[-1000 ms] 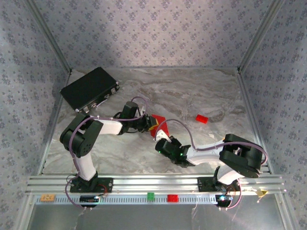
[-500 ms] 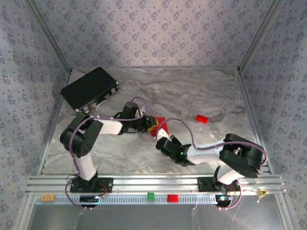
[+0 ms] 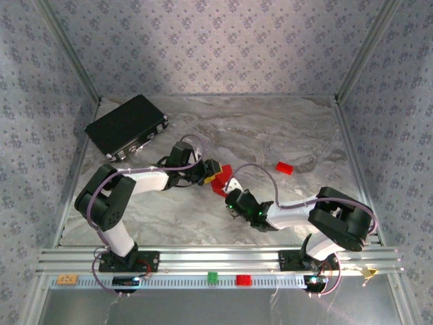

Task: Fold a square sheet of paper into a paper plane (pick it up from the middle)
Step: Fourth fold the wing at the center of the table.

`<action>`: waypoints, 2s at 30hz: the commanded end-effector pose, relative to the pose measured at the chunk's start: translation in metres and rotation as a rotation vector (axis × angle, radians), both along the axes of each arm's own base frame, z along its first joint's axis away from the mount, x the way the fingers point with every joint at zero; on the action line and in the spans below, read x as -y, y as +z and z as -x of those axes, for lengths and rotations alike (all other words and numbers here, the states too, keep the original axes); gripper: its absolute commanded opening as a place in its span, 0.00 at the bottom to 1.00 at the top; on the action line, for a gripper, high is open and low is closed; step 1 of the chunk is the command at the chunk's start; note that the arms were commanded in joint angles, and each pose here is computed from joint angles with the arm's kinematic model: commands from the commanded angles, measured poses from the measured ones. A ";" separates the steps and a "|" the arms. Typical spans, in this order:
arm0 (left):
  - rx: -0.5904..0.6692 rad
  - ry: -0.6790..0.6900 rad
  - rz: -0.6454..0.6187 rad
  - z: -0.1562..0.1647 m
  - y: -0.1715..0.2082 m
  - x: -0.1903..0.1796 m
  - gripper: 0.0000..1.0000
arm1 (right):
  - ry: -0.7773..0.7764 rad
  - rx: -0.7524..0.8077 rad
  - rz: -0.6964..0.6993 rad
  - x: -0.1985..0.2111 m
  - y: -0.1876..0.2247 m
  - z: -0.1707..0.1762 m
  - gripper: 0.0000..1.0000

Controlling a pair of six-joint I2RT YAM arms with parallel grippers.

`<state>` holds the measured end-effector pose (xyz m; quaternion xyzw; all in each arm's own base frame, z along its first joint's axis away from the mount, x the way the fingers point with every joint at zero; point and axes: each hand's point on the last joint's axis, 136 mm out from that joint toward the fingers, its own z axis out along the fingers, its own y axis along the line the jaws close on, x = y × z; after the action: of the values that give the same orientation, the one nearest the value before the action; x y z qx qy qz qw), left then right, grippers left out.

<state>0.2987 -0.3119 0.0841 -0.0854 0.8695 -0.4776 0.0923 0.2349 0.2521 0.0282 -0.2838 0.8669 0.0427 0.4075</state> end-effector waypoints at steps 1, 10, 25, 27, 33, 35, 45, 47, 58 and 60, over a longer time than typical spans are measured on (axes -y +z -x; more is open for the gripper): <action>0.022 0.006 -0.028 0.002 0.004 -0.005 0.55 | -0.016 -0.035 -0.096 -0.004 0.002 0.000 0.06; 0.019 0.008 -0.037 0.003 0.002 -0.006 0.54 | -0.005 -0.189 -0.314 -0.007 0.000 -0.004 0.06; 0.008 0.012 -0.045 0.003 -0.001 -0.007 0.53 | -0.046 -0.431 -0.469 -0.007 -0.012 -0.007 0.08; 0.005 0.011 -0.044 0.004 -0.002 -0.007 0.53 | -0.051 -0.437 -0.469 -0.007 -0.013 -0.008 0.09; -0.004 0.010 -0.046 0.004 -0.004 -0.006 0.50 | -0.064 -0.472 -0.492 -0.007 -0.014 -0.008 0.10; -0.007 0.009 -0.046 0.004 -0.005 -0.006 0.49 | -0.078 -0.493 -0.503 -0.006 -0.016 -0.007 0.09; -0.020 -0.012 -0.039 0.004 -0.011 0.001 0.28 | -0.066 -0.707 -0.692 -0.021 -0.010 -0.005 0.06; -0.023 -0.017 -0.039 0.004 -0.013 0.003 0.24 | -0.064 -0.730 -0.724 -0.024 -0.008 -0.005 0.06; -0.042 -0.027 -0.060 0.003 -0.026 0.009 0.17 | -0.098 -0.811 -0.840 -0.021 -0.001 -0.011 0.04; -0.044 -0.030 -0.063 0.004 -0.028 0.009 0.17 | -0.105 -0.817 -0.856 -0.020 -0.001 -0.012 0.04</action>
<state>0.2920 -0.3144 0.0523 -0.0932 0.8887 -0.4444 0.0638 0.2511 0.2720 0.0285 -0.0265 0.8775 0.4568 0.1433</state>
